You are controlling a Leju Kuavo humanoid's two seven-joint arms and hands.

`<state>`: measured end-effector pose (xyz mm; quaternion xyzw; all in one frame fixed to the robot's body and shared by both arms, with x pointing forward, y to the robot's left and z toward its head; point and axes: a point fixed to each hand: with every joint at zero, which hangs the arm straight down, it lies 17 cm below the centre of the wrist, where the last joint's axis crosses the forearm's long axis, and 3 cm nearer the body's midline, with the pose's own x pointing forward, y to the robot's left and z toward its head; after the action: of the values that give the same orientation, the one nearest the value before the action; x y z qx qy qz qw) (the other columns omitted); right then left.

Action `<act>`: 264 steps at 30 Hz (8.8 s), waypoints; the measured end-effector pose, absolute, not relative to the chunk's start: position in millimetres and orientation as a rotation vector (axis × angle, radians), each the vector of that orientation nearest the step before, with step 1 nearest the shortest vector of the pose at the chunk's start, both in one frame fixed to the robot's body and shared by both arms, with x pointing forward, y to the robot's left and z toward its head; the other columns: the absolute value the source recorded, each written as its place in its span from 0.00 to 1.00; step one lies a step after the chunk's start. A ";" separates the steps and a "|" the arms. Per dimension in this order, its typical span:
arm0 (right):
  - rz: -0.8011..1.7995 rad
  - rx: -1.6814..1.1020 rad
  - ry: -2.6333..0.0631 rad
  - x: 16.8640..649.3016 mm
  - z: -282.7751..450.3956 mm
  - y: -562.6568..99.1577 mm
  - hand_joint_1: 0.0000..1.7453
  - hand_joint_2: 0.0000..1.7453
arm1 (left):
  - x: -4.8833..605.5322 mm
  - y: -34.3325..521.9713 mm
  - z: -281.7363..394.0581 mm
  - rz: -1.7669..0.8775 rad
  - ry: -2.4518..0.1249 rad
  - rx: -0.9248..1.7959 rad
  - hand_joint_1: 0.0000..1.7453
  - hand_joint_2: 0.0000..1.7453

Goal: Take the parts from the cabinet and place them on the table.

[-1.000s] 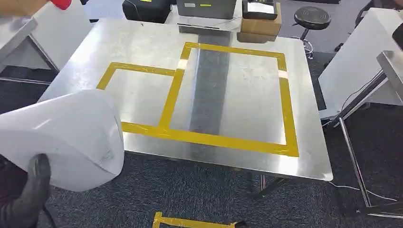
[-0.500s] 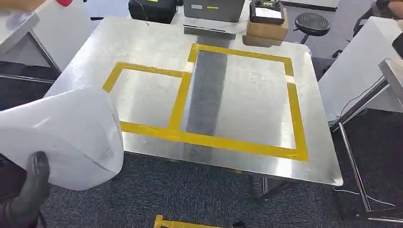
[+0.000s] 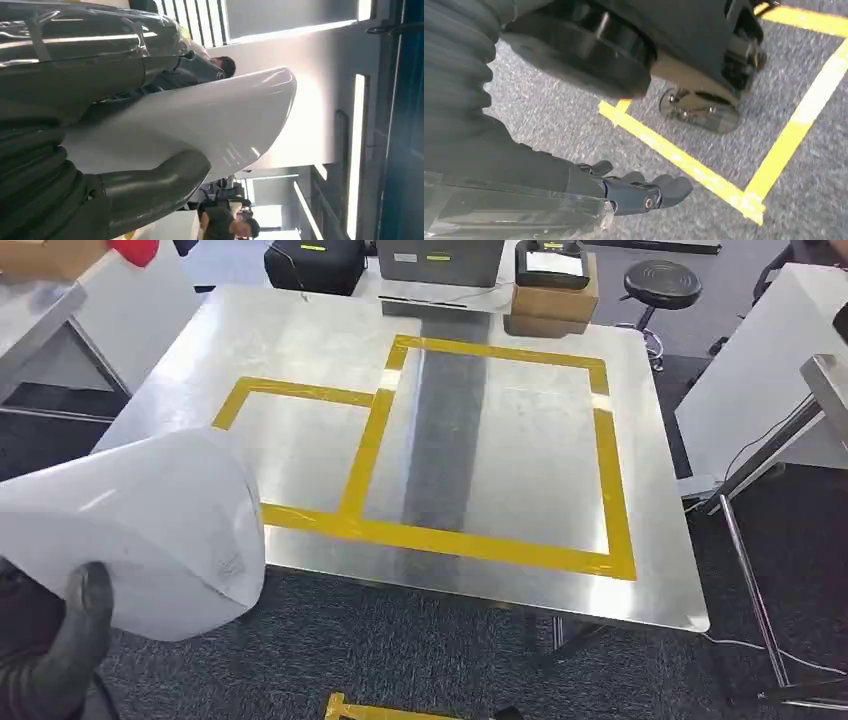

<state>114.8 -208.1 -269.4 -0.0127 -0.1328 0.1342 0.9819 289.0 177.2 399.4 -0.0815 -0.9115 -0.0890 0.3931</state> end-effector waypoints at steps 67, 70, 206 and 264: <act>0.412 0.022 -0.271 139.3 -261.3 -190.2 0.00 1.00 | 484.3 231.4 331.2 -1.357 -1.583 1.101 1.00 1.00; 0.422 0.024 -0.268 140.1 -260.9 -188.7 0.00 1.00 | 496.8 216.7 302.4 -1.424 -1.538 1.072 1.00 1.00; 0.506 0.038 -0.229 130.9 -263.2 -198.6 0.00 1.00 | 618.2 237.2 201.3 -1.564 -1.114 1.185 0.00 1.00; 0.447 0.042 -0.199 107.8 -268.4 -201.0 0.00 1.00 | 580.9 426.7 360.9 -1.193 -0.939 1.463 0.00 0.00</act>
<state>107.8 -201.0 -268.4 0.0206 -0.0985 0.2212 0.9700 580.9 426.7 360.9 0.6032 -0.3871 -0.4922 0.4940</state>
